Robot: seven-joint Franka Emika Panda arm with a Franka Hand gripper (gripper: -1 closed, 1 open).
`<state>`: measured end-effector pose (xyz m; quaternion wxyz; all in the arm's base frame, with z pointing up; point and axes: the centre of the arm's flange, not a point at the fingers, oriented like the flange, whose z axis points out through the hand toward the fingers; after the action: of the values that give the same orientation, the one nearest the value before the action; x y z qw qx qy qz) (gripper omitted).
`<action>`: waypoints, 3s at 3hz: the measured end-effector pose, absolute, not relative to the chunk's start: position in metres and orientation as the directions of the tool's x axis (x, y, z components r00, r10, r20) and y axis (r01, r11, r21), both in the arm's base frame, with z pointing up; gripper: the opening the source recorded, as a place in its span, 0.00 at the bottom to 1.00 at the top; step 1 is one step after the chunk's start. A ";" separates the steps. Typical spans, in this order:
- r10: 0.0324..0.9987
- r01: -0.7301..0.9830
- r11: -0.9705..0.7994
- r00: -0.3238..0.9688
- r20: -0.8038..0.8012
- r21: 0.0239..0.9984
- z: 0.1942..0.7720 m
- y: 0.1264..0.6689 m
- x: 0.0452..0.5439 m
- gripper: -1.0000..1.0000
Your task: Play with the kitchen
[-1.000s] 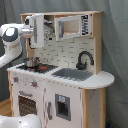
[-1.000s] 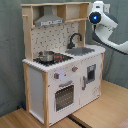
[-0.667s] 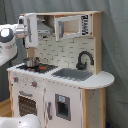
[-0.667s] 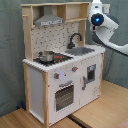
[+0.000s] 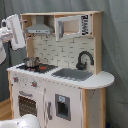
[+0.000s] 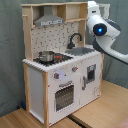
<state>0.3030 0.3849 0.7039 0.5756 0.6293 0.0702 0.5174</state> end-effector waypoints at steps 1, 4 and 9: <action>0.780 -0.478 -0.258 0.411 0.473 0.840 0.677 0.425 0.298 1.00; 0.967 -0.375 -0.072 0.201 0.157 0.924 0.614 0.518 0.250 1.00; 0.996 -0.173 0.092 0.035 -0.087 0.981 0.472 0.483 0.222 1.00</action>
<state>0.2222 0.4831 0.4719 0.5706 0.4383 0.4694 0.5119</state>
